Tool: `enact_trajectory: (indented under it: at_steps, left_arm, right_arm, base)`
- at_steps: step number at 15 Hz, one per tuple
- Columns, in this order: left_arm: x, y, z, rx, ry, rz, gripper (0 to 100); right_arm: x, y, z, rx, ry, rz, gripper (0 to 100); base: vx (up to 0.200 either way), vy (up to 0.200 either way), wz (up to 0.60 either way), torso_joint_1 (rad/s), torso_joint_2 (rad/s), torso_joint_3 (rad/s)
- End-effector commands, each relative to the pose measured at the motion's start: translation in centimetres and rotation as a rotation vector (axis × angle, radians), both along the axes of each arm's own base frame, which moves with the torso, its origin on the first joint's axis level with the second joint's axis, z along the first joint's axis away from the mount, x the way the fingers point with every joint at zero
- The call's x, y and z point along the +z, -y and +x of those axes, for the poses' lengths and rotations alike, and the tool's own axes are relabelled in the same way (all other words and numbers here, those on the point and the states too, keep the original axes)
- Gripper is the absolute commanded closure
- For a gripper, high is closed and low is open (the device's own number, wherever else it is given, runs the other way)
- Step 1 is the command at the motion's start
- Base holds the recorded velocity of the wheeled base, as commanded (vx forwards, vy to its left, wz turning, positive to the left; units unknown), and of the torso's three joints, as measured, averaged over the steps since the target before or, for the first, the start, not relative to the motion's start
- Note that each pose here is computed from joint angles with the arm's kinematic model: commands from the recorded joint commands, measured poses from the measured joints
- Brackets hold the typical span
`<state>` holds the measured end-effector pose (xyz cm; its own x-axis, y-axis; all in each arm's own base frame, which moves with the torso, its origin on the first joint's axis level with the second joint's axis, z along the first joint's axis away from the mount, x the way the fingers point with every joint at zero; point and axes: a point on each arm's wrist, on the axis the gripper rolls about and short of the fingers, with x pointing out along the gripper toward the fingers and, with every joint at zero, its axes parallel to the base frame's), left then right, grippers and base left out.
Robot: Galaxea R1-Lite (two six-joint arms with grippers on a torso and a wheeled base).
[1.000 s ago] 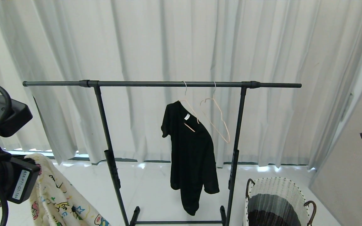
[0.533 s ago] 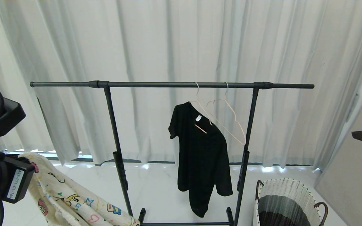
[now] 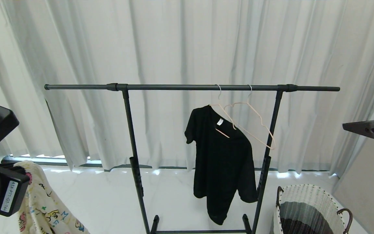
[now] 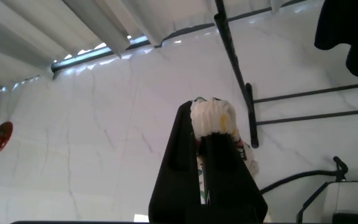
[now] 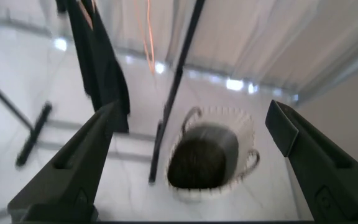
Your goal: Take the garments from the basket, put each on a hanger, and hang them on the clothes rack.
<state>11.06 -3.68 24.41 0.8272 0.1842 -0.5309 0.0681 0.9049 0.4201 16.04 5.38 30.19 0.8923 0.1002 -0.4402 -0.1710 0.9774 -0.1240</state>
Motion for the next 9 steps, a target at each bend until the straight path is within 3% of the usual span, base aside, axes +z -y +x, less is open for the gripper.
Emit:
enact_trajectory:
  at_steps: [1, 4, 7, 9]
  left_arm:
    - [0.1, 0.0, 0.0, -0.002, 0.003, -0.002, 100]
    - [0.1, 0.4, -0.2, -0.036, 0.004, -0.003, 100]
    - [0.1, 0.6, -0.3, -0.058, 0.005, -0.003, 100]
    - [0.2, 0.6, -0.2, -0.058, 0.008, -0.005, 100]
  right_arm:
    - [-0.8, -0.3, 1.8, -0.007, -0.002, 0.003, 0]
    - [-2.0, -0.6, 2.9, -0.005, 0.013, 0.010, 0]
    - [-2.5, -0.7, 3.4, 0.106, -0.007, 0.062, 0]
    - [-3.1, -0.7, 4.2, 0.119, -0.027, 0.023, 0]
  base:
    - [0.200, 0.000, 0.00, 0.002, 0.01, 0.002]
    - [0.200, 0.000, 0.00, -0.010, 0.00, 0.004]
    - [0.200, 0.000, 0.00, 0.010, 0.00, 0.001]
    - [0.200, 0.000, 0.00, 0.005, 0.00, 0.000]
